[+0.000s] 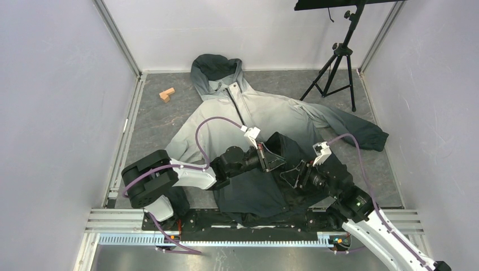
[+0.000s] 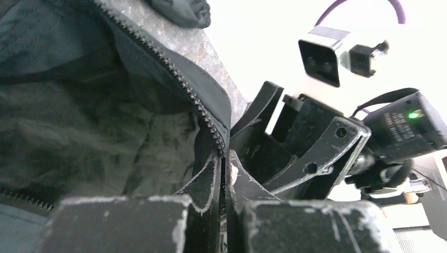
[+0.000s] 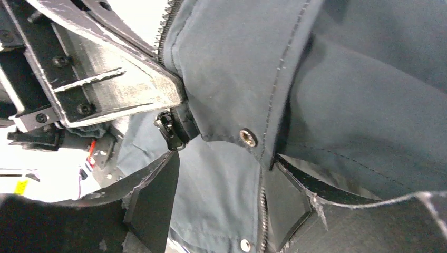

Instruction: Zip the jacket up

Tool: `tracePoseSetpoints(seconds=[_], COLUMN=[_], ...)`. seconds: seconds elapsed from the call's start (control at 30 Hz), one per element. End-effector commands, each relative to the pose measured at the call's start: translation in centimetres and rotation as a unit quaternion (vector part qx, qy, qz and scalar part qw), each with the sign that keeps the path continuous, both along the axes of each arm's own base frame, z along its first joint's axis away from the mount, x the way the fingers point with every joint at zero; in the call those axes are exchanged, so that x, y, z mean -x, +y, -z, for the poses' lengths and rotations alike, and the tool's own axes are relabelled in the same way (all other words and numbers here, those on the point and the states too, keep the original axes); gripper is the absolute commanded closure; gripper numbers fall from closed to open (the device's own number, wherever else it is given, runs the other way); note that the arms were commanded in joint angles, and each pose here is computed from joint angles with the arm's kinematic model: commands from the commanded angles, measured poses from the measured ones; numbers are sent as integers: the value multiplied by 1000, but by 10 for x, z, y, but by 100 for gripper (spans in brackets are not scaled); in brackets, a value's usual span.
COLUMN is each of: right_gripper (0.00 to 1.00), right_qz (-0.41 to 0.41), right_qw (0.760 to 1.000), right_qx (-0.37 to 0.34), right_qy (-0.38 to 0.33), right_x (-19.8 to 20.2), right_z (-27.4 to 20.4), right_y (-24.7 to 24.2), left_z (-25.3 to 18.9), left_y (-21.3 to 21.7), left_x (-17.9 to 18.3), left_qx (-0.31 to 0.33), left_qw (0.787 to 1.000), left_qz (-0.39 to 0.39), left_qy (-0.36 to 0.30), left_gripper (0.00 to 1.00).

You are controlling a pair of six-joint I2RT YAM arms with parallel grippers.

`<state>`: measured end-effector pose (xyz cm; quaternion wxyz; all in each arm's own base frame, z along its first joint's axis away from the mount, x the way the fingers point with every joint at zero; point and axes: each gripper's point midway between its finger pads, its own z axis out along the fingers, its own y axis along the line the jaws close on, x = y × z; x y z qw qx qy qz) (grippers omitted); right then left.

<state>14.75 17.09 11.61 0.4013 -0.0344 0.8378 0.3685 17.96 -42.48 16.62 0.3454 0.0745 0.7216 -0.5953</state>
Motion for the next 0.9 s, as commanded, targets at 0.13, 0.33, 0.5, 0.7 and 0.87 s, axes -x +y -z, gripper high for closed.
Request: tracePoseSetpoints(seconds=[0.13,0.33,0.5,0.7,0.87], right_gripper=[33,19,15,19,31], right_qz=[-27,23,49,64,116], right_qw=[978,963,949,957,970], right_qx=[-195,-245,-287,-253,-182], right_qy=[-73,-110,-124,-125,-109], right_x=[-7,-15,-19,-23,-31], right_z=[-44,-65,-66,-66,-55], right_y=[35,20,13,8,-11], left_z=[-56,-59,-61,-61,-56], left_y=[2,7,7,7,9], left_x=[-5,-8,-7,-5,-4], left_qx=[93,107,113,115,110], left_qw=[995,994,993,993,994], left_qz=[-6,-11,-7,-1,-1], left_qy=[-43,-34,-32,-29,-28], left_gripper=[98,98,98,98,98])
